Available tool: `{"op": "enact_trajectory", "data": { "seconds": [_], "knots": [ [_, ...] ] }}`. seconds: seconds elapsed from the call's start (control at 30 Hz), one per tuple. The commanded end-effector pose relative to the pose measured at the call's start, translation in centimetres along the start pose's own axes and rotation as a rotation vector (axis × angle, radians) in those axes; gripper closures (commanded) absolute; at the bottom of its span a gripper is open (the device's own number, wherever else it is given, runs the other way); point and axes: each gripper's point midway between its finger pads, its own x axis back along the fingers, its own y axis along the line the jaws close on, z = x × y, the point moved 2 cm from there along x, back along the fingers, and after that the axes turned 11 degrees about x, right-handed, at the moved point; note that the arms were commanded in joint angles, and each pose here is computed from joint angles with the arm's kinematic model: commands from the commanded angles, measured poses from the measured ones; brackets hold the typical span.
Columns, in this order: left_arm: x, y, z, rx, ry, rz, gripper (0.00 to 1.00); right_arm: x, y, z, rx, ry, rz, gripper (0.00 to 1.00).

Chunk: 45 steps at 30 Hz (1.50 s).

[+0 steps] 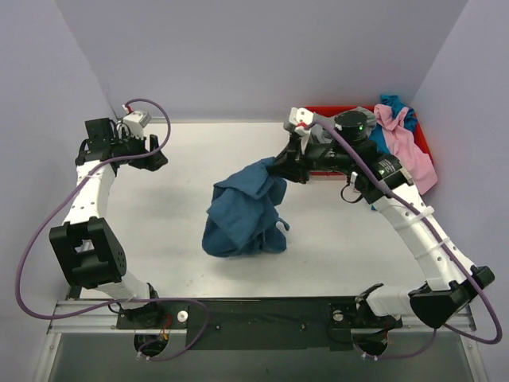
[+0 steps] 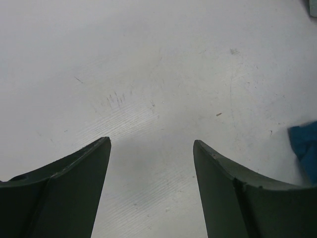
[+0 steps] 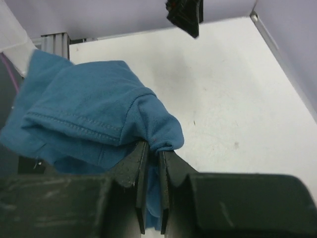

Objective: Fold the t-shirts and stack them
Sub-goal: Flatten out the tshirt

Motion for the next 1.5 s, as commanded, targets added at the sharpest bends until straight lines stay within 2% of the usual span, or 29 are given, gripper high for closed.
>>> {"op": "enact_trajectory", "data": {
  "seconds": [0.0, 0.17, 0.27, 0.3, 0.4, 0.47, 0.57, 0.67, 0.77, 0.87, 0.9, 0.93, 0.97, 1.0, 1.03, 1.07, 1.1, 1.23, 1.3, 1.47],
  "knots": [
    [1.0, -1.2, -1.7, -0.059, -0.049, 0.039, 0.22, 1.9, -1.0, 6.3, -0.124, 0.043, -0.066, 1.00],
    [-0.4, -3.6, 0.3, -0.079, 0.016, 0.148, 0.25, 5.7, -3.1, 13.7, -0.392, 0.155, 0.102, 1.00],
    [-3.2, -8.6, 4.2, -0.166, 0.126, 0.277, 0.26, 6.4, -3.4, 16.0, -0.494, 0.214, 0.185, 1.00],
    [-4.5, -11.9, 5.6, -0.230, 0.165, 0.350, 0.26, 6.4, -3.5, 16.5, -0.520, 0.229, 0.199, 1.00],
    [-6.5, -16.1, 10.6, -0.300, 0.286, 0.451, 0.23, 6.7, -4.4, 17.5, -0.581, 0.270, 0.277, 1.00],
    [-7.2, -19.1, 13.1, -0.367, 0.328, 0.506, 0.20, 7.4, -5.5, 18.8, -0.629, 0.317, 0.377, 1.00],
    [-8.7, -23.1, 15.0, -0.462, 0.302, 0.563, 0.15, 8.7, -6.9, 21.2, -0.746, 0.379, 0.521, 1.00],
    [-11.5, -24.4, 16.2, -0.506, 0.286, 0.508, 0.12, 9.0, -7.2, 22.6, -0.833, 0.388, 0.561, 1.00],
    [-14.2, -24.7, 15.7, -0.488, 0.272, 0.466, 0.12, 9.7, -7.5, 24.5, -0.917, 0.433, 0.652, 1.00],
    [-15.6, -25.4, 17.9, -0.469, 0.342, 0.495, 0.13, 11.0, -7.7, 26.6, -1.010, 0.476, 0.752, 1.00],
    [-16.2, -25.4, 18.3, -0.469, 0.349, 0.489, 0.14, 12.2, -7.8, 27.8, -1.027, 0.527, 0.826, 0.93],
    [-16.5, -25.6, 18.8, -0.479, 0.357, 0.480, 0.17, 14.1, -8.1, 29.1, -1.038, 0.589, 0.937, 0.70],
    [-17.0, -25.6, 19.2, -0.484, 0.367, 0.474, 0.20, 15.0, -7.7, 29.8, -1.052, 0.637, 0.976, 0.62],
    [-17.3, -25.5, 19.2, -0.484, 0.368, 0.459, 0.30, 16.4, -7.4, 30.5, -1.052, 0.691, 1.036, 0.51],
    [-17.6, -25.3, 19.5, -0.480, 0.383, 0.451, 0.43, 16.9, -7.2, 30.6, -1.045, 0.713, 1.051, 0.48],
    [-17.7, -25.3, 19.6, -0.474, 0.391, 0.448, 0.48, 17.2, -6.8, 30.4, -1.025, 0.729, 1.054, 0.44],
    [-17.7, -25.2, 19.6, -0.470, 0.394, 0.447, 0.61, 17.1, -6.7, 30.0, -1.002, 0.728, 1.041, 0.43],
    [-16.5, -25.8, 19.4, -0.466, 0.385, 0.489, 1.00, 14.2, -4.1, 27.7, -0.731, 0.791, 0.878, 0.41],
    [-16.0, -26.0, 19.3, -0.468, 0.370, 0.503, 1.00, 12.1, -2.3, 27.5, -0.602, 0.846, 0.763, 0.40],
    [-15.6, -26.1, 18.8, -0.463, 0.357, 0.515, 1.00, 12.4, -3.2, 31.5, -0.576, 1.028, 0.741, 0.42]
  ]
}}
